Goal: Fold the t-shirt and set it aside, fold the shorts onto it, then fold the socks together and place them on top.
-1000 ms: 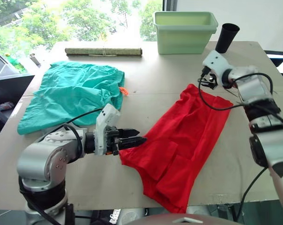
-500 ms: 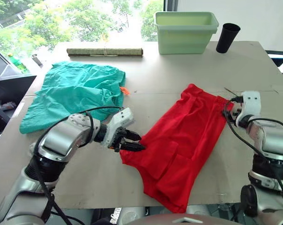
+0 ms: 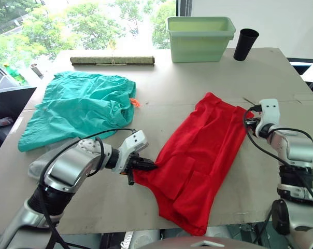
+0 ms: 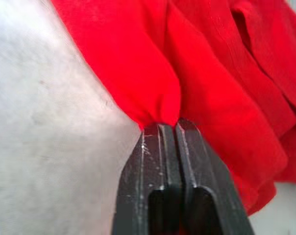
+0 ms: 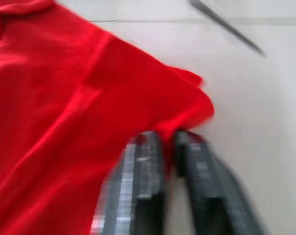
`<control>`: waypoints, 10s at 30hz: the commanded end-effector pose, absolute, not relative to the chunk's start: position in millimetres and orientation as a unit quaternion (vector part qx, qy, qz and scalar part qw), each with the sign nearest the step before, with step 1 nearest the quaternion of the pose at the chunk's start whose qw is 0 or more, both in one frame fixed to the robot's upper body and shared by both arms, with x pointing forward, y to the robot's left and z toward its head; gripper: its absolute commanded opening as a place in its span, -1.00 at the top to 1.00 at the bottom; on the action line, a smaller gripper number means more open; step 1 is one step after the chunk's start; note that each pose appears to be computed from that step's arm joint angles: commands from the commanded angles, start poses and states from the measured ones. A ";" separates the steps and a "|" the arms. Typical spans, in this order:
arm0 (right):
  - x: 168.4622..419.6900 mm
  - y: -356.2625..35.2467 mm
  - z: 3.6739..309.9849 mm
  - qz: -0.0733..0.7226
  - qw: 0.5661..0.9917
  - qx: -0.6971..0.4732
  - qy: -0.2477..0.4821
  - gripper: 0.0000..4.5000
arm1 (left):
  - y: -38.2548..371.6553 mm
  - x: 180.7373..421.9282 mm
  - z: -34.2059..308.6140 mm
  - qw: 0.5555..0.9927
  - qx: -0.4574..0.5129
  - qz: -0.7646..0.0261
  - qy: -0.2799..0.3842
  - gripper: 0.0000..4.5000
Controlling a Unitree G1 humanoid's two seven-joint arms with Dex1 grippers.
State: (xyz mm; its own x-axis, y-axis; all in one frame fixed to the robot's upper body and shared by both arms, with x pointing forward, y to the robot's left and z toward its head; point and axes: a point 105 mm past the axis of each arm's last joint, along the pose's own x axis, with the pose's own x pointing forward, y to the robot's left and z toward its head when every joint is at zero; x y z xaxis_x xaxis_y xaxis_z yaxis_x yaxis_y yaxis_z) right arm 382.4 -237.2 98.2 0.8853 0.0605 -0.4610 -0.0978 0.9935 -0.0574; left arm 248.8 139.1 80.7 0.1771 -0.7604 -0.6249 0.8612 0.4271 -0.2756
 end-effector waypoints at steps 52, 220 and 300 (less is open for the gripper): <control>160.8 -145.4 77.6 0.379 0.870 -0.209 0.236 -1.00 | 134.3 232.8 83.2 0.750 0.201 -0.606 0.171 -0.36; 456.7 -190.7 154.8 0.167 0.959 -0.136 0.183 0.67 | 85.0 463.0 168.4 0.946 0.102 -0.308 -0.001 1.00; 237.0 -194.8 147.0 0.387 0.869 -0.181 0.249 -0.01 | 88.2 237.5 127.7 0.799 -0.044 -0.583 0.144 0.03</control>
State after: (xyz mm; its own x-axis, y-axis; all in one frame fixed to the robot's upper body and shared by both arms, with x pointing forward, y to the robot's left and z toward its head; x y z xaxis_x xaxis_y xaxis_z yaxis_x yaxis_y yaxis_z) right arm 236.3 -200.9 123.7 0.5392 0.5412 -0.6453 -0.7758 0.6173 -0.1305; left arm 242.5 86.7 111.9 0.2790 -0.9302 -0.2385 0.9130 0.3340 -0.2344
